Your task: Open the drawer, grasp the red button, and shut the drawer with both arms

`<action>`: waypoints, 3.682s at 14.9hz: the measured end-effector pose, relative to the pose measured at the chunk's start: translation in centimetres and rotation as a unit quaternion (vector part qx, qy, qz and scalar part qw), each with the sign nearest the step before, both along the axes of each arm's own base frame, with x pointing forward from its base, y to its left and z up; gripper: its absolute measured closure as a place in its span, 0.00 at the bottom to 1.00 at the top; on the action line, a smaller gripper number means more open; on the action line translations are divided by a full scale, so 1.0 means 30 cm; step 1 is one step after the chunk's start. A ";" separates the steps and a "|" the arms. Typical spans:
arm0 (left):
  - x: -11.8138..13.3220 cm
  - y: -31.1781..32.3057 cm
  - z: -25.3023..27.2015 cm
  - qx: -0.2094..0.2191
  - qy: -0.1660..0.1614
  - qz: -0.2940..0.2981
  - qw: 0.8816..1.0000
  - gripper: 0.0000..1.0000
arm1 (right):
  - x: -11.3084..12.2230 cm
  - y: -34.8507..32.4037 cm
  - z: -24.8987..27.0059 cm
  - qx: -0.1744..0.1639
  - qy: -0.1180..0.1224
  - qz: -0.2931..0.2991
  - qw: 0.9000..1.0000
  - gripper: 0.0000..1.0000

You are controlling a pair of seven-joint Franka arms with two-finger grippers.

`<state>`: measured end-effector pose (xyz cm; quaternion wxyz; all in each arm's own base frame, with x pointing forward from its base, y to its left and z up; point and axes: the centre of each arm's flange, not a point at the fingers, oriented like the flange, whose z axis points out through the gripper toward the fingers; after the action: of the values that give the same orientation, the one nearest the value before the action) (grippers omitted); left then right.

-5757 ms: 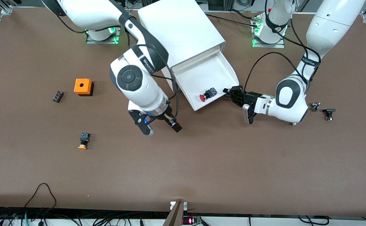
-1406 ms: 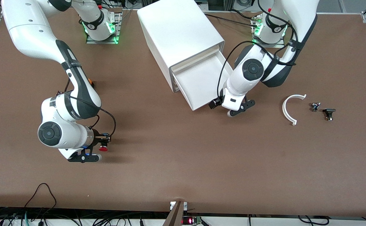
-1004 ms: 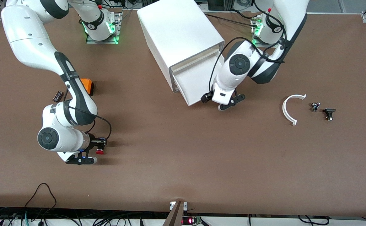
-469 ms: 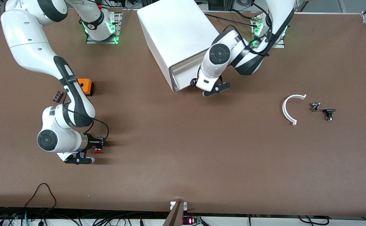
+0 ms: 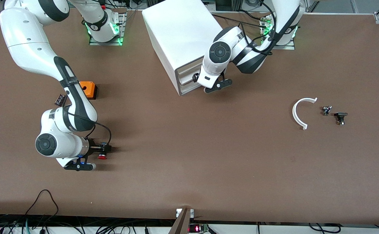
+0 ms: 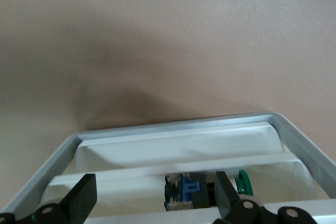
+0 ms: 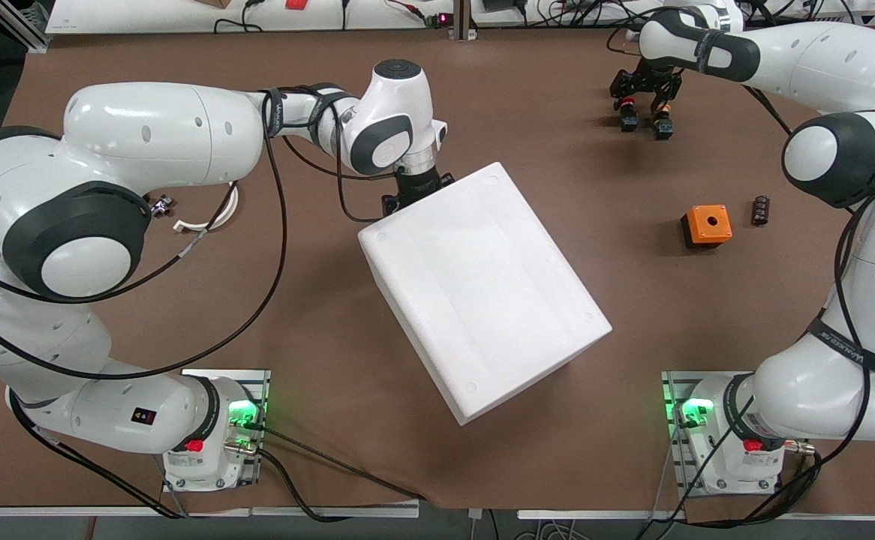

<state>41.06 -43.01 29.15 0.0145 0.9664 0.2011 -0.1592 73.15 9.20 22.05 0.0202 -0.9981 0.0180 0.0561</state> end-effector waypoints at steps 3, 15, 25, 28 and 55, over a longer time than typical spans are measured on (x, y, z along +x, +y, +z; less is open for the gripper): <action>-0.006 -0.005 -0.008 -0.006 0.013 0.009 1.000 0.01 | 0.005 -0.043 0.113 -0.005 -0.005 0.005 1.000 0.00; 0.156 0.107 0.136 0.001 -0.010 -0.087 0.996 0.00 | -0.211 -0.234 0.671 -0.050 -0.031 -0.018 0.998 0.00; 0.524 0.628 0.609 0.017 -0.051 -0.244 0.968 0.00 | -0.507 -0.168 1.163 -0.062 -0.029 -0.023 0.997 0.00; 0.560 0.819 0.735 0.011 -0.078 -0.294 0.953 0.00 | -0.508 -0.164 1.184 -0.055 -0.035 -0.028 0.998 0.00; 0.348 1.315 1.005 -0.006 -0.134 -0.283 0.950 0.00 | -0.538 -0.176 1.340 -0.022 -0.068 -0.019 0.997 0.00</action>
<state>51.51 -3.55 59.31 0.0015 0.9960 -0.0856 -0.0270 57.01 3.91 62.23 0.0004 -0.9993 0.0364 -0.0128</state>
